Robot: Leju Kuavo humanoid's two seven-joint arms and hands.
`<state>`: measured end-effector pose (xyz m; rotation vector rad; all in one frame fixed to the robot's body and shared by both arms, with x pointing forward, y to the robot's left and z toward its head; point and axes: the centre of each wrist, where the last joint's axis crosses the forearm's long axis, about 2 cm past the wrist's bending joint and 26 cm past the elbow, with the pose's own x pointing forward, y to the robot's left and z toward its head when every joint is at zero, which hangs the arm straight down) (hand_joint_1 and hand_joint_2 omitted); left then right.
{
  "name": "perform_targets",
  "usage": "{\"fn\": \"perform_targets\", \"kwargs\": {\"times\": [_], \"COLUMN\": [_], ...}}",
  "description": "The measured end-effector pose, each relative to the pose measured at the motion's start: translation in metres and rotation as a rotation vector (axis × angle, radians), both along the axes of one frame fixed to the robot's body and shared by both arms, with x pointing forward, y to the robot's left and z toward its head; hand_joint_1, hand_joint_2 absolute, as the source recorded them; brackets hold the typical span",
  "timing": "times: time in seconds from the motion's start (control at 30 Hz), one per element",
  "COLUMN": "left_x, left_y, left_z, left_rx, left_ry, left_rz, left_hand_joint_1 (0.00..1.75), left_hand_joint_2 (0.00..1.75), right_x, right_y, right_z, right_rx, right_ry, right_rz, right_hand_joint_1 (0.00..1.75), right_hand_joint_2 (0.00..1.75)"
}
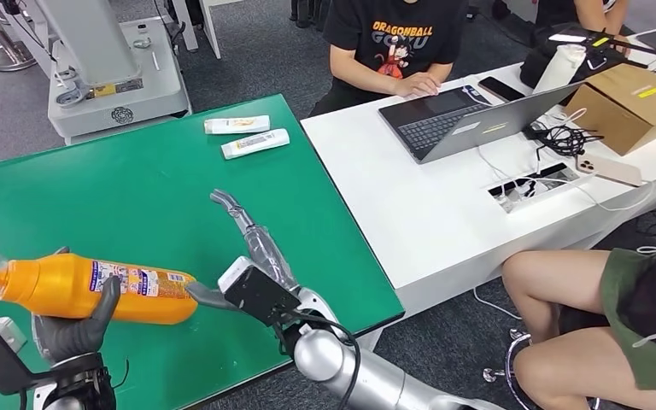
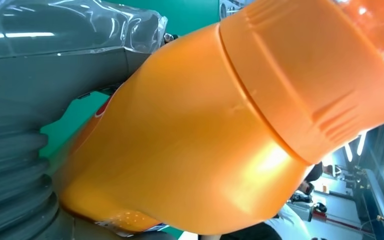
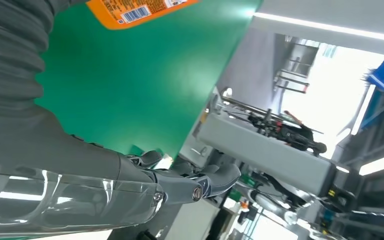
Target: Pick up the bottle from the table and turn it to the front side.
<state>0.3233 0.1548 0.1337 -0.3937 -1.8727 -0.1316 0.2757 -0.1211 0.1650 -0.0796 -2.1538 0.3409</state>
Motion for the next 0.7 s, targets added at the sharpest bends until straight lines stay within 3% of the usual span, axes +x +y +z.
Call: {"fn": "perform_targets", "kwargs": {"times": [0.4,0.7], "left_x": [0.005,0.043], "left_y": [0.022,0.075], "left_z": [0.012,0.055], "left_rx": [0.073,0.387], "left_ry": [-0.077,-0.208], "left_rz": [0.094,0.186], "left_hand_joint_1": [1.75,1.75], "left_hand_joint_2": [1.75,1.75], "right_x": [-0.042,-0.052], "right_y": [0.001,-0.003], "right_z": [0.017,0.016], "right_rx": [0.085,0.113], "right_ry": [-0.108,-0.117], "right_rz": [0.058,0.063], "right_hand_joint_1": [0.0,0.0], "right_hand_joint_2": [1.75,1.75]}}
